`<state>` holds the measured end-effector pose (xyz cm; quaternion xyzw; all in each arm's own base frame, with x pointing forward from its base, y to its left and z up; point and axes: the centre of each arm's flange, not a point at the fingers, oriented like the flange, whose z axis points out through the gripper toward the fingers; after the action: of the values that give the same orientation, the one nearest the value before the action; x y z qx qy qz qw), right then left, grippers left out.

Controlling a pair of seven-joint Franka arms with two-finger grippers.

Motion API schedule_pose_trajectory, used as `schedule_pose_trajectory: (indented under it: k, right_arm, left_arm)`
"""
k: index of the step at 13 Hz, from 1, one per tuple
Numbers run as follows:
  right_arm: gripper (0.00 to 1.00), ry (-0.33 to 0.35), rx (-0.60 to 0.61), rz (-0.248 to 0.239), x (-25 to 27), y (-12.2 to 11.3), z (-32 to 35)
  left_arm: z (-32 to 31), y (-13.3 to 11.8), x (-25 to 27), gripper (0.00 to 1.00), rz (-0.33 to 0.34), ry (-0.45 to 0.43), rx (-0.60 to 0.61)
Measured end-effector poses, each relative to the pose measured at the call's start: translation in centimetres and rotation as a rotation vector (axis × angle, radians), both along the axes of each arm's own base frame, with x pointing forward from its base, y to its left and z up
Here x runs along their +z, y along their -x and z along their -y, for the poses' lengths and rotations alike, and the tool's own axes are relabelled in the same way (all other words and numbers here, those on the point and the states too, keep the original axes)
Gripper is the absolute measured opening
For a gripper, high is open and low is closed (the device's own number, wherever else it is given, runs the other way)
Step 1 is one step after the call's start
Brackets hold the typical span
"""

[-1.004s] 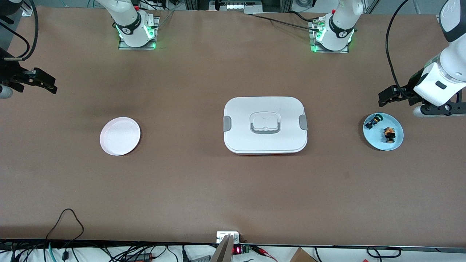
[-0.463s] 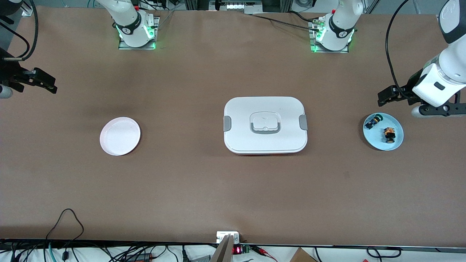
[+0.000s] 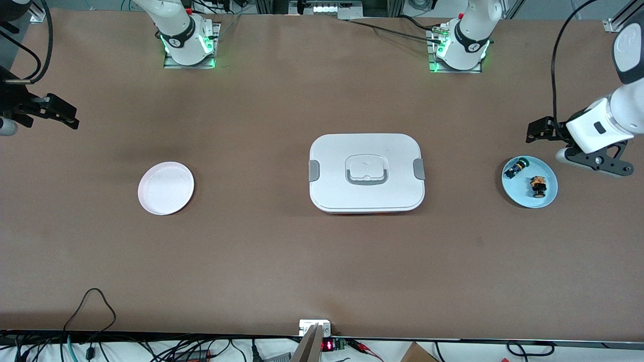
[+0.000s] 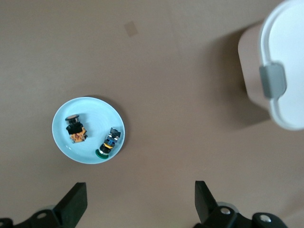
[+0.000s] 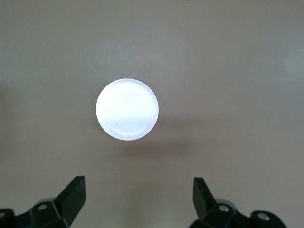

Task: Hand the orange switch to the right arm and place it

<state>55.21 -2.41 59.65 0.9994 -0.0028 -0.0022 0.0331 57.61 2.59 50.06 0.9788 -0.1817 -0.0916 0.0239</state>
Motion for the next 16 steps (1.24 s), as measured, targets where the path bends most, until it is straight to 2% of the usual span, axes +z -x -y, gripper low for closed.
schedule_pose_trajectory:
  k: [4,9,12,16]
  right_arm:
    - [1.0,0.0,0.0,0.0,0.0,0.0,0.0]
    - [1.0,0.0,0.0,-0.002,-0.1,0.0,0.0]
    - [1.0,0.0,0.001,-0.002,-0.1,0.0,0.0]
    - [1.0,0.0,0.001,-0.001,0.0,0.0,0.0]
  left_arm:
    - [-4.1,-0.9,-3.4,1.0,-0.015,0.022,-0.278]
    - [-11.9,-1.7,-11.1,1.0,-0.007,0.134,-0.643]
    - [-15.0,-1.8,-16.2,1.0,0.024,0.184,-0.857]
    - [-16.6,-1.7,-21.8,1.0,0.066,0.211,-1.024]
